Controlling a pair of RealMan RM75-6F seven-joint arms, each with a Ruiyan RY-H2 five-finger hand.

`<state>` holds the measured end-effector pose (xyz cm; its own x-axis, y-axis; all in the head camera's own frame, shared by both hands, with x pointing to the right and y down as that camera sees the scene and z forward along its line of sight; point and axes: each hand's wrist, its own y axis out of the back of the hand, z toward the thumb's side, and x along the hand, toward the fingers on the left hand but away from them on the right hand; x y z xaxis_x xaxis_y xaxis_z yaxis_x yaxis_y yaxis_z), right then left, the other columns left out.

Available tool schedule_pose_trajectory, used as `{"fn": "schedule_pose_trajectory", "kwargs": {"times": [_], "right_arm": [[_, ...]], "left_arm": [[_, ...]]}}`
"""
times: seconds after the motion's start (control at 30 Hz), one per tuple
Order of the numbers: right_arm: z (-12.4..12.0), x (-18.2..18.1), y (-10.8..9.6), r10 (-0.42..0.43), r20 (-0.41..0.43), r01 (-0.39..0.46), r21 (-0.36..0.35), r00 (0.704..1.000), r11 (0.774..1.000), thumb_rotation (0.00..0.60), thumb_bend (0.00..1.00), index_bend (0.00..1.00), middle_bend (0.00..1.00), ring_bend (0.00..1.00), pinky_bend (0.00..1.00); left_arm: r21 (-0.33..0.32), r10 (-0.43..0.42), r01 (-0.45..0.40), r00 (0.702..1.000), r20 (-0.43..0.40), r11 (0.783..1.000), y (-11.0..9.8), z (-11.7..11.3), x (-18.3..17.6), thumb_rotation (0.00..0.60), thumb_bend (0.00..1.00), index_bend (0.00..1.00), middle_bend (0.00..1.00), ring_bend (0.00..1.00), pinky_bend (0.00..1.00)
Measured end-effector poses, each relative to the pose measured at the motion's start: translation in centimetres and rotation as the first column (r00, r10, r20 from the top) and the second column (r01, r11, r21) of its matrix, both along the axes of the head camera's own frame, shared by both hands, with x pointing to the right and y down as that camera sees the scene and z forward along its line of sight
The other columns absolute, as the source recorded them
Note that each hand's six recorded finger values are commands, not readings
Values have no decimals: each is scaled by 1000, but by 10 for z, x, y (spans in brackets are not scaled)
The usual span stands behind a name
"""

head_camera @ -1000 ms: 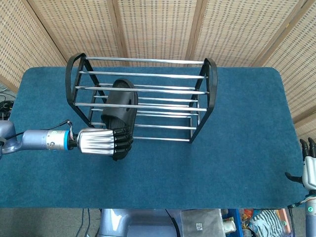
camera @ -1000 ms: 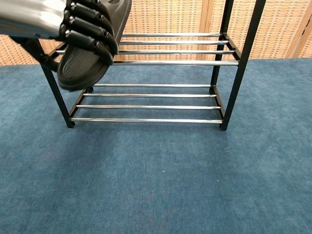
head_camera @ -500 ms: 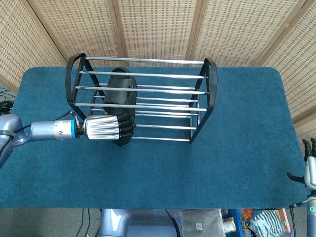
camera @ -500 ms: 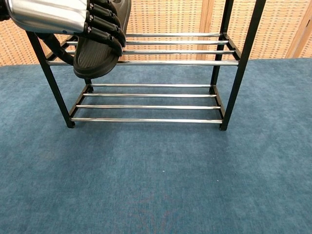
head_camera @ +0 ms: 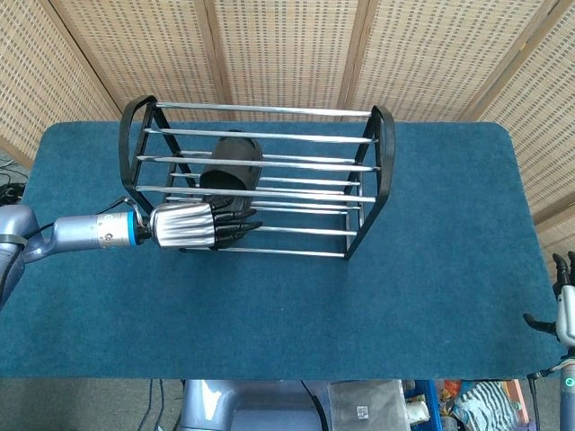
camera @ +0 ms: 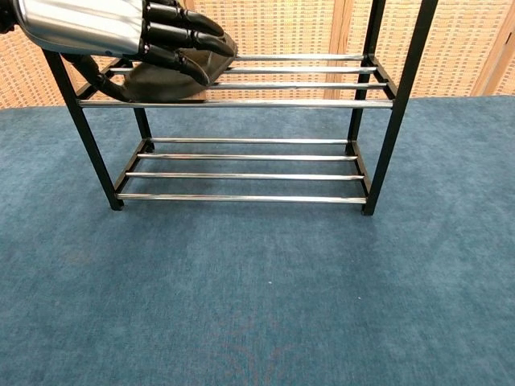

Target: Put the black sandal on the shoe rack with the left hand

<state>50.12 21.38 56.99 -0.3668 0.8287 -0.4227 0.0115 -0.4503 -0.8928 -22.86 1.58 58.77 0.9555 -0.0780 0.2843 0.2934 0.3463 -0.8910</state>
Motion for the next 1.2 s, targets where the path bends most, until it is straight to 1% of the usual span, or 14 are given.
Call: {"fn": "schedule_pose_trajectory", "kwargs": {"times": [0.3, 0.5, 0.6, 0.67, 0.77, 0.8, 0.83, 0.87, 0.9, 1.0, 1.07, 1.1, 1.13, 1.2], "right_arm": [[-3, -3, 0, -7, 12, 7, 9, 1000, 1000, 600, 0, 0, 0, 0, 0], [-5, -7, 1, -22, 26, 21, 13, 999, 1000, 600, 0, 0, 0, 0, 0], [-6, -10, 2, -32, 35, 32, 13, 999, 999, 600, 0, 0, 0, 0, 0], [-7, -13, 2, -40, 43, 39, 12, 998, 999, 600, 0, 0, 0, 0, 0], [-8, -16, 3, -49, 56, 49, 11, 997, 999, 600, 0, 0, 0, 0, 0], [-8, -17, 4, -53, 61, 52, 11, 997, 999, 600, 0, 0, 0, 0, 0], [-8, -18, 4, -56, 68, 55, 12, 996, 998, 600, 0, 0, 0, 0, 0], [-9, -19, 4, -60, 77, 59, 14, 995, 998, 600, 0, 0, 0, 0, 0], [-10, -21, 4, -63, 83, 62, 15, 995, 998, 600, 0, 0, 0, 0, 0], [-13, -24, 5, -74, 100, 73, 18, 992, 997, 600, 0, 0, 0, 0, 0], [-14, -27, 6, -85, 110, 84, 19, 990, 996, 600, 0, 0, 0, 0, 0], [-15, -29, 6, -91, 114, 89, 19, 989, 996, 600, 0, 0, 0, 0, 0], [-16, -30, 7, -95, 117, 94, 20, 989, 995, 600, 0, 0, 0, 0, 0], [-18, -33, 8, -107, 125, 104, 24, 986, 994, 600, 0, 0, 0, 0, 0]], "left_arm": [[9, 14, -14, 999, -31, 1000, 5, -14, -7, 600, 173, 171, 0, 0, 264], [-14, 23, -25, 995, -98, 1000, 19, -33, -15, 600, 174, 171, 0, 12, 267], [-47, 18, -25, 988, -152, 999, 32, -46, -26, 600, 173, 173, 7, 43, 285], [-86, 0, -16, 982, -186, 996, 45, -54, -39, 600, 174, 179, 18, 75, 313], [-140, -45, 17, 979, -201, 990, 66, -57, -66, 600, 174, 201, 40, 129, 361], [-158, -65, 34, 978, -196, 987, 72, -56, -75, 600, 174, 221, 85, 157, 373], [-182, -99, 65, 978, -186, 981, 81, -54, -88, 600, 174, 234, 118, 171, 366], [-200, -129, 93, 975, -179, 975, 88, -53, -98, 600, 173, 248, 156, 175, 330], [-216, -163, 125, 972, -171, 968, 94, -51, -108, 600, 174, 252, 134, 137, 264], [-258, -318, 276, 938, -138, 926, 113, -47, -143, 600, 173, 258, 18, 16, 125], [-276, -460, 417, 881, -110, 866, 124, -44, -167, 600, 173, 227, 0, 0, 71], [-284, -525, 482, 845, -99, 829, 128, -43, -178, 600, 173, 168, 0, 0, 38], [-295, -611, 565, 787, -87, 770, 133, -43, -190, 600, 173, 118, 0, 0, 19], [-305, -729, 680, 681, -76, 667, 139, -43, -207, 600, 174, 9, 0, 0, 0]]}}
